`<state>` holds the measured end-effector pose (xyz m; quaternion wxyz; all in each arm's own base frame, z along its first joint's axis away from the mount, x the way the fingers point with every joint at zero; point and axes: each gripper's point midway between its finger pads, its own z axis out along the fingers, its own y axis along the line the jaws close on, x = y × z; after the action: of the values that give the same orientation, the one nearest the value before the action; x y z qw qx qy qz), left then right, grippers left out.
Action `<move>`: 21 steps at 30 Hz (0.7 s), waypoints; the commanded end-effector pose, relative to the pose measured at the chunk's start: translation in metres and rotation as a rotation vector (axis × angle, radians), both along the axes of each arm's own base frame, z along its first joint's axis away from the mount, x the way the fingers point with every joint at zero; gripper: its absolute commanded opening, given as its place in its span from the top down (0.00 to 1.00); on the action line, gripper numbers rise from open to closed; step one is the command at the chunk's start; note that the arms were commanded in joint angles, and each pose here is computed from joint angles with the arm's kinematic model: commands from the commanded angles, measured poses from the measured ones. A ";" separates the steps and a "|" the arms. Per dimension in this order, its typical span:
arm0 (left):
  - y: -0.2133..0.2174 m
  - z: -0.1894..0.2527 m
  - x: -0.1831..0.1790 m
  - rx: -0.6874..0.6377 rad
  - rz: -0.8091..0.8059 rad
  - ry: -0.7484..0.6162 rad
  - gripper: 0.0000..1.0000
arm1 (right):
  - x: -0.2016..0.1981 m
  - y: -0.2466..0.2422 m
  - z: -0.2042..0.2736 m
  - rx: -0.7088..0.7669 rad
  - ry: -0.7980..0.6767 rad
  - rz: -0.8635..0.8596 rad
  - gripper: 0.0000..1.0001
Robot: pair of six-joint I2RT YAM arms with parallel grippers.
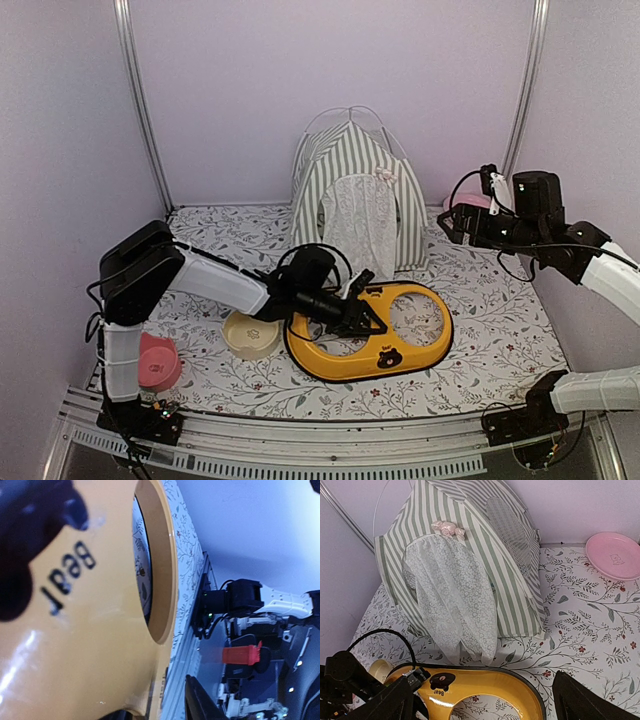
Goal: Set up the pet tent
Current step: Place the pet food container at the center of the board.
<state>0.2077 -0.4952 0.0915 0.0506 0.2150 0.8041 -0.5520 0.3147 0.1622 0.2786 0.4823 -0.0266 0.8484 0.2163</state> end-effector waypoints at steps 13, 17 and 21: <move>0.015 0.005 0.038 0.213 0.047 -0.230 0.15 | -0.003 0.019 -0.031 -0.004 0.076 0.111 0.01; 0.020 0.004 0.040 0.280 0.053 -0.291 0.15 | -0.011 0.023 -0.058 -0.005 0.144 0.141 0.01; 0.026 0.001 0.044 0.353 0.058 -0.348 0.17 | -0.020 0.030 -0.092 0.003 0.242 0.185 0.01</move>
<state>0.2413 -0.4735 0.0635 0.1132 0.2600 0.8755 -0.3912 0.3032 0.1819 0.2137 0.3981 -0.0661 0.8831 0.2393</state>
